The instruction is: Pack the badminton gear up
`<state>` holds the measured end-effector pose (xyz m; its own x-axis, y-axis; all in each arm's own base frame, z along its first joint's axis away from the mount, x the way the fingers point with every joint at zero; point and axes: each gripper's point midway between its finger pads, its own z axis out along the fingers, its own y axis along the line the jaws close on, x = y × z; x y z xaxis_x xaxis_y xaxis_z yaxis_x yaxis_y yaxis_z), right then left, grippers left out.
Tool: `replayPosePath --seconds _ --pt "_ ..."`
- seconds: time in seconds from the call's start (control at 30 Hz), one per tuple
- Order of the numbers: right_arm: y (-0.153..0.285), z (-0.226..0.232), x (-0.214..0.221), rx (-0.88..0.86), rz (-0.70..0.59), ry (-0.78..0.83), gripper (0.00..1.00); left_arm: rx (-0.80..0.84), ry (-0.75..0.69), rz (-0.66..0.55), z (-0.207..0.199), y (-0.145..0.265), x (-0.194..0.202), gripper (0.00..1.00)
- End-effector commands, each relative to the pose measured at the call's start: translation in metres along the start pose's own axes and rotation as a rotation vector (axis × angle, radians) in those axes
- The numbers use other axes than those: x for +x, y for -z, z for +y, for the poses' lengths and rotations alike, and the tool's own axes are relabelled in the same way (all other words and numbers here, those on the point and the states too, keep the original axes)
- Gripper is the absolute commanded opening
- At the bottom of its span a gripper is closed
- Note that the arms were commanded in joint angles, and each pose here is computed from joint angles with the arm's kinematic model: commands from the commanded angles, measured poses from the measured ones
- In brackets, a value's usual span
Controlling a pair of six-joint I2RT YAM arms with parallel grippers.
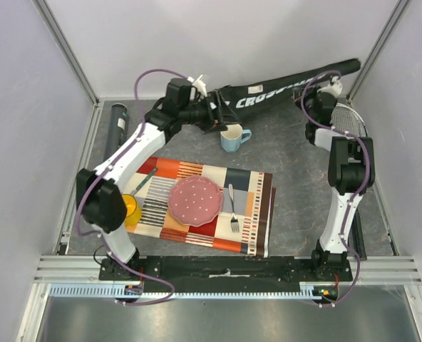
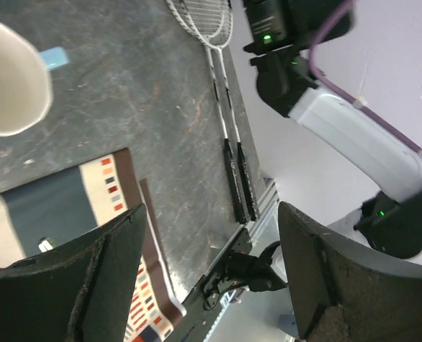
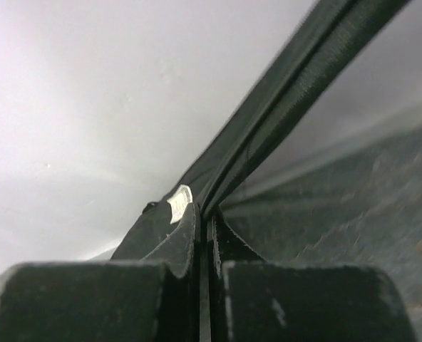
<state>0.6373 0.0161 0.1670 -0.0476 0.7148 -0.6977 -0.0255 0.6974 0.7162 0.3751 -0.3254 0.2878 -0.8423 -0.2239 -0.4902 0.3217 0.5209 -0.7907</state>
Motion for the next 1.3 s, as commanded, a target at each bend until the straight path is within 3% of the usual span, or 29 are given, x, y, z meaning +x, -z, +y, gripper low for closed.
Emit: replayPosePath --seconds 0.0,0.13,0.23,0.33,0.37,0.4,0.47,0.6,0.67,0.7,0.77,0.8,0.9,0.93,1.0,1.17,1.27 --pt "0.026 0.066 -0.126 -0.014 -0.236 0.395 0.0 0.134 -0.009 0.009 -0.06 -0.022 0.0 0.8" --pt "0.065 0.087 -0.185 0.052 -0.307 0.621 0.0 0.158 -0.028 0.05 -0.073 -0.045 0.012 0.84" --pt "0.094 0.106 -0.212 0.091 -0.336 0.65 0.0 0.194 -0.108 0.06 -0.093 -0.057 0.02 0.87" --pt "0.128 0.128 -0.229 0.098 -0.36 0.561 0.0 0.159 -0.282 0.058 -0.101 -0.078 0.033 0.91" --pt "0.135 0.123 -0.213 0.08 -0.331 0.526 0.0 0.175 -0.288 0.075 -0.104 -0.091 0.036 0.91" --pt "0.155 0.141 -0.219 0.029 -0.367 0.497 0.0 0.221 -0.262 0.123 -0.109 -0.093 0.044 0.91" --pt "0.166 0.136 -0.207 0.021 -0.345 0.462 0.0 0.311 -0.15 0.194 -0.117 -0.108 0.054 0.91" --pt "0.205 0.137 -0.211 0.059 -0.391 0.403 0.0 0.422 -0.114 0.183 -0.131 -0.131 0.057 0.96" --pt "0.21 0.126 -0.203 0.094 -0.368 0.371 0.0 0.411 -0.238 0.097 -0.138 -0.14 0.052 0.95" --pt "0.212 0.123 -0.197 0.108 -0.334 0.362 0.0 0.361 -0.421 0.021 -0.132 -0.144 0.047 0.95" --pt "0.222 0.127 -0.197 0.1 -0.335 0.355 0.0 0.242 -0.595 -0.065 -0.123 -0.154 0.045 0.92" --pt "0.226 0.124 -0.193 0.11 -0.323 0.348 0.0 0.194 -0.785 -0.118 -0.119 -0.154 0.038 0.87" --pt "0.238 0.121 -0.194 0.152 -0.309 0.356 0.0 -0.013 -1.121 -0.234 -0.106 -0.162 0.025 0.82" --pt "0.241 0.12 -0.196 0.164 -0.31 0.351 0.0 -0.045 -1.172 -0.242 -0.101 -0.17 0.028 0.84" --pt "0.25 0.121 -0.194 0.177 -0.289 0.343 0.0 -0.051 -1.243 -0.284 -0.102 -0.178 0.022 0.99" --pt "0.269 0.12 -0.188 0.204 -0.271 0.264 0.0 -0.042 -1.253 -0.333 -0.105 -0.202 0.016 1.0" --pt "0.272 0.114 -0.176 0.217 -0.235 0.234 0.0 -0.108 -1.234 -0.407 -0.104 -0.205 0.005 0.92"
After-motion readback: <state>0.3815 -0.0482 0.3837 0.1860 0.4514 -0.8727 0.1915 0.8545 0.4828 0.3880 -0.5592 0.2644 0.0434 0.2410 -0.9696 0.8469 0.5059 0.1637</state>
